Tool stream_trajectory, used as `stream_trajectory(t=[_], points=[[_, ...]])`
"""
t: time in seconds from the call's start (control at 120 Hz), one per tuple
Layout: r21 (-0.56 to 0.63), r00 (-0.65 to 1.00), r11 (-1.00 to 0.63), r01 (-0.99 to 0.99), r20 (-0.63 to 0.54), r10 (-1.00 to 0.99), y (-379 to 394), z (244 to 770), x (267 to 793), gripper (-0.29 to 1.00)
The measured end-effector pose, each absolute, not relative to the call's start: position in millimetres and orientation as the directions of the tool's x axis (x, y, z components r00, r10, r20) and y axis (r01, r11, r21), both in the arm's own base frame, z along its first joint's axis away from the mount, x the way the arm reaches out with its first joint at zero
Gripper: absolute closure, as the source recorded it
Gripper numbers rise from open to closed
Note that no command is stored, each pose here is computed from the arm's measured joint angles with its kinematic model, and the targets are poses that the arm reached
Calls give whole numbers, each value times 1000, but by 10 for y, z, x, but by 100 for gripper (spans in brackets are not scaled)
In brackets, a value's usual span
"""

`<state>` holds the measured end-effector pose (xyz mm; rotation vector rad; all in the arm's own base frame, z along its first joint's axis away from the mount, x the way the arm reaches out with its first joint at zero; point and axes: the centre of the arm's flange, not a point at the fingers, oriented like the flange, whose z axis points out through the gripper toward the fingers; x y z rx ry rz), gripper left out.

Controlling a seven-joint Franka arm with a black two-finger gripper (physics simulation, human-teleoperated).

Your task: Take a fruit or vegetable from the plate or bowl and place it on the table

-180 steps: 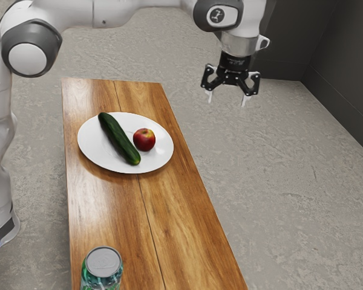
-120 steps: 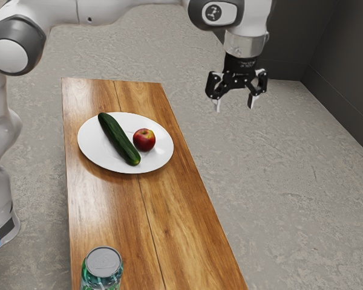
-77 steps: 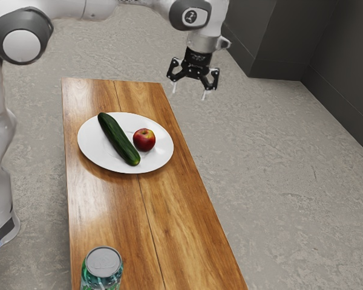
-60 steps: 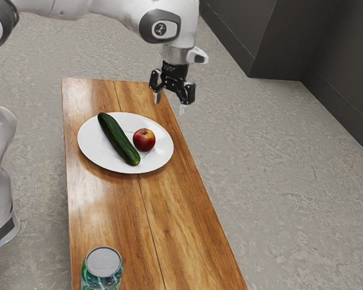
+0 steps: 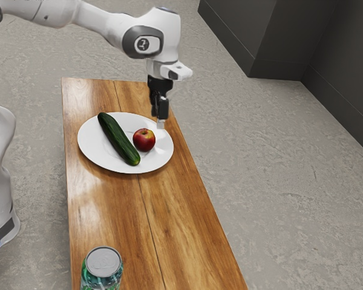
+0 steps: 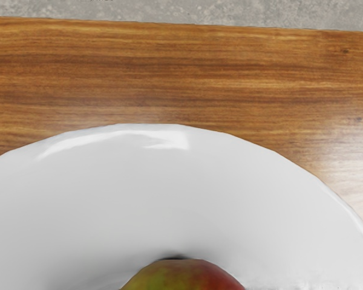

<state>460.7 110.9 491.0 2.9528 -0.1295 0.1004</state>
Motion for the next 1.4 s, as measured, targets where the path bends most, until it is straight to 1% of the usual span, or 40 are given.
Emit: stream_trajectory(t=[0.225, 0.517, 0.692, 0.85, 1.067, 1.267, 1.4], points=[[198, 970, -950, -242, 84, -229, 1189, 4590, 4512, 0], [167, 916, -903, -396, 136, -377, 1168, 4525, 4579, 1], [142, 875, -866, -479, 159, -457, 959, 4456, 4732, 1], [123, 850, -849, -513, 209, -483, 953, 4540, 4729, 1], [135, 821, -821, -555, 248, -514, 890, 4520, 4462, 1], [134, 818, -818, -559, 252, -517, 972, 4483, 4401, 1], [154, 829, -823, -547, 237, -507, 1037, 4340, 4355, 1]])
